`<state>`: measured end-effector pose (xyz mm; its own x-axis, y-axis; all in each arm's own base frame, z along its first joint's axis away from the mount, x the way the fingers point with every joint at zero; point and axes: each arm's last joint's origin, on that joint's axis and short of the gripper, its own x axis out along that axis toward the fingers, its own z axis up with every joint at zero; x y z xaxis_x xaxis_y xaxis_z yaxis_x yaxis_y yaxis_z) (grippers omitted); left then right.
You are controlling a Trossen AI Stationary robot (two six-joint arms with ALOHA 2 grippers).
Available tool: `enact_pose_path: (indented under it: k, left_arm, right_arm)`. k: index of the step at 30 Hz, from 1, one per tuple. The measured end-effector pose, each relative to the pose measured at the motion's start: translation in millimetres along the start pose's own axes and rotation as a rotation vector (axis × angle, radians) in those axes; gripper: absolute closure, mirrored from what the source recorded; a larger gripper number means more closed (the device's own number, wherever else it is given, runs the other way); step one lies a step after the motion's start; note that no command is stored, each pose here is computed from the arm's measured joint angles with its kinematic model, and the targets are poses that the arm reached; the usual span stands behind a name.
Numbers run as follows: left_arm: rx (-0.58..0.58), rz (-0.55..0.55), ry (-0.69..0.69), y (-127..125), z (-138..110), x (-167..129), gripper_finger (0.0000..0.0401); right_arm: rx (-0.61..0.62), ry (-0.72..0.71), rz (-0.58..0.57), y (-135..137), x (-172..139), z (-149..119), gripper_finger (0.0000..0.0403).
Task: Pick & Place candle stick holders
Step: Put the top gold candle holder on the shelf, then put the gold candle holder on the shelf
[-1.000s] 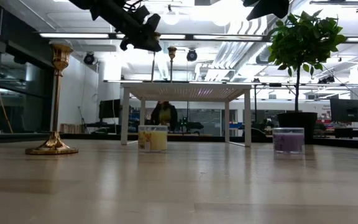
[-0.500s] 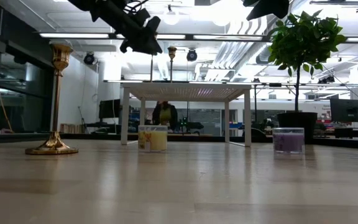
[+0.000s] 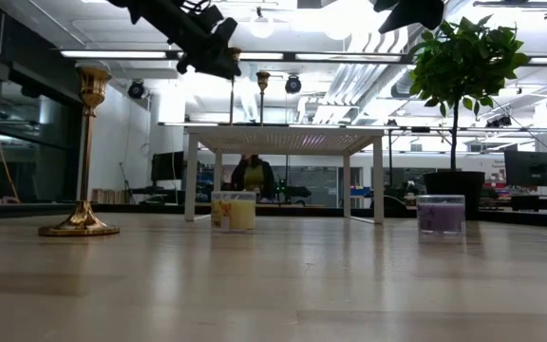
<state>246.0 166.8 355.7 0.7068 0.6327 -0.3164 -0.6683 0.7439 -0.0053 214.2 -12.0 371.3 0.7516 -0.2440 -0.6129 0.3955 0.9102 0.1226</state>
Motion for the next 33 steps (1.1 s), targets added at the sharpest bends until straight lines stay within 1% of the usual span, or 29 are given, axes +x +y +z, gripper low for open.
enact_pose_path:
  k: [4, 7, 12, 16, 19, 21, 24, 26, 29, 33]
  left_arm:
    - [0.030, 0.001, 0.028, 1.4, -0.2, -9.9, 0.0255]
    - [0.034, 0.000, 0.052, 2.6, -0.5, -18.7, 0.0221]
    - [0.037, -0.059, 0.116, 3.7, -3.2, -37.7, 0.0159]
    - [0.025, -0.086, 0.159, 5.5, -4.8, -56.4, 0.0132]
    - [-0.024, -0.124, 0.213, 6.5, -8.4, -71.5, 0.0129]
    - [-0.073, -0.157, 0.280, 6.8, -13.7, -81.2, 0.0130]
    - [-0.169, -0.212, 0.400, 5.4, -22.9, -95.0, 0.0137]
    - [-0.215, -0.248, 0.494, -0.7, -30.2, -99.8, 0.0145]
    - [-0.226, -0.285, 0.610, -12.5, -39.3, -106.5, 0.0159]
    - [-0.254, -0.313, 0.694, -29.6, -45.6, -114.0, 0.0177]
  right_arm:
    - [0.000, 0.007, -0.004, -0.3, 0.0, -0.7, 0.0181]
    - [0.001, 0.011, -0.006, -0.4, 0.0, -1.1, 0.0180]
    - [0.008, 0.025, -0.011, -0.9, 0.0, -2.5, 0.0180]
    - [0.014, 0.035, -0.014, -1.3, -0.1, -3.5, 0.0181]
    - [0.013, 0.041, -0.016, -1.5, -0.1, -4.1, 0.0180]
    - [0.012, 0.046, -0.014, -1.5, -0.1, -4.4, 0.0181]
    - [0.016, 0.047, -0.012, -1.5, -0.1, -4.5, 0.0180]
    - [0.016, 0.047, -0.012, -1.5, -0.1, -4.5, 0.0181]
    - [0.016, 0.047, -0.012, -1.5, -0.1, -4.5, 0.0180]
    - [0.015, 0.047, -0.011, -1.4, -0.1, -4.5, 0.0180]
